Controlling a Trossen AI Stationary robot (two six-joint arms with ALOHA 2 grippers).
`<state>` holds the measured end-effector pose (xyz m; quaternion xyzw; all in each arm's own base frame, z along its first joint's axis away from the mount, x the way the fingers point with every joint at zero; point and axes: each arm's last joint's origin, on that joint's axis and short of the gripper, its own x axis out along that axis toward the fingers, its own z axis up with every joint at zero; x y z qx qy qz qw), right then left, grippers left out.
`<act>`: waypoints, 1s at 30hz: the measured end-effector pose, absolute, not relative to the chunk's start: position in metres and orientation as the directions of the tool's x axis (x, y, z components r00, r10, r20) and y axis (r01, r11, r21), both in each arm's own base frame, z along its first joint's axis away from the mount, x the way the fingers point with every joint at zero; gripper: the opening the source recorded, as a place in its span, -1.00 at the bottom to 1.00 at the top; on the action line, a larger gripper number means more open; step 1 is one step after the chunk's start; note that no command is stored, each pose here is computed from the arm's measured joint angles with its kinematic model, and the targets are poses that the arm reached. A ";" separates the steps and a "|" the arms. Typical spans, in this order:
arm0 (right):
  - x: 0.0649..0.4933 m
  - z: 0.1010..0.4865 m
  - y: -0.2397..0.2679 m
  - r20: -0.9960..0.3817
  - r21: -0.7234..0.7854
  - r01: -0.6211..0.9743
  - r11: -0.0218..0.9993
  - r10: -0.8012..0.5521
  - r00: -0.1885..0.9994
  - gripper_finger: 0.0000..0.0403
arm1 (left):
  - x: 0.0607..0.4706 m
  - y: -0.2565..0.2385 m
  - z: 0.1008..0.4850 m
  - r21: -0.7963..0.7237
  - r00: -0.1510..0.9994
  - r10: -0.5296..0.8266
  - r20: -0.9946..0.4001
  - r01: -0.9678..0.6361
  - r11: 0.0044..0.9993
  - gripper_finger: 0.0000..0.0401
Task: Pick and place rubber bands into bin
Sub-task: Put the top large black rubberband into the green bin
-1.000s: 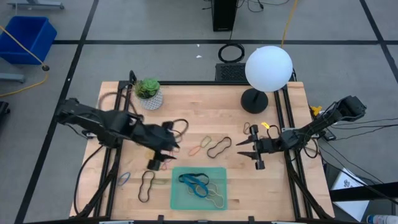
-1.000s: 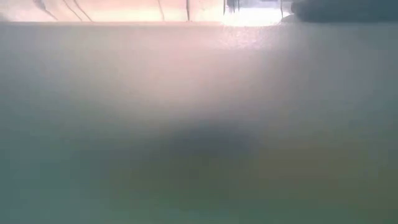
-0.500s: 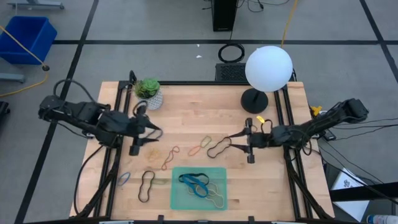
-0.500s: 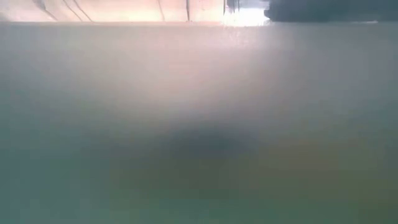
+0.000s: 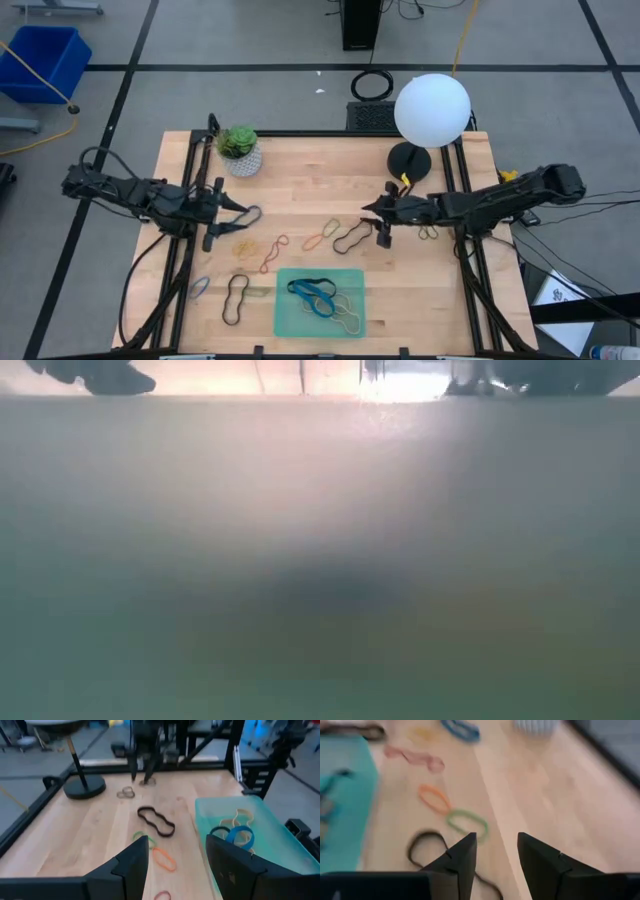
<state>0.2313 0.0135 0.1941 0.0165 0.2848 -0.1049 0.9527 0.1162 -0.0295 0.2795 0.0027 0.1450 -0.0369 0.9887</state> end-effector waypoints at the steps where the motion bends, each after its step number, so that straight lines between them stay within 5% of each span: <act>1: 0.233 0.189 0.011 -0.574 -0.011 0.215 0.977 -0.182 0.798 -0.34 | 0.115 -0.029 0.277 -0.005 0.961 -0.074 -0.266 0.075 0.997 0.00; 11: 0.243 0.144 -0.002 -0.749 -0.003 0.216 0.976 -0.146 0.647 -0.48 | 0.112 -0.028 0.252 -0.029 0.967 -0.074 -0.245 0.069 0.997 0.02; 30: 0.248 0.116 -0.008 -0.816 -0.025 0.237 0.971 -0.157 0.556 -0.65 | 0.113 -0.029 0.244 -0.050 0.964 -0.073 -0.254 0.062 0.997 0.03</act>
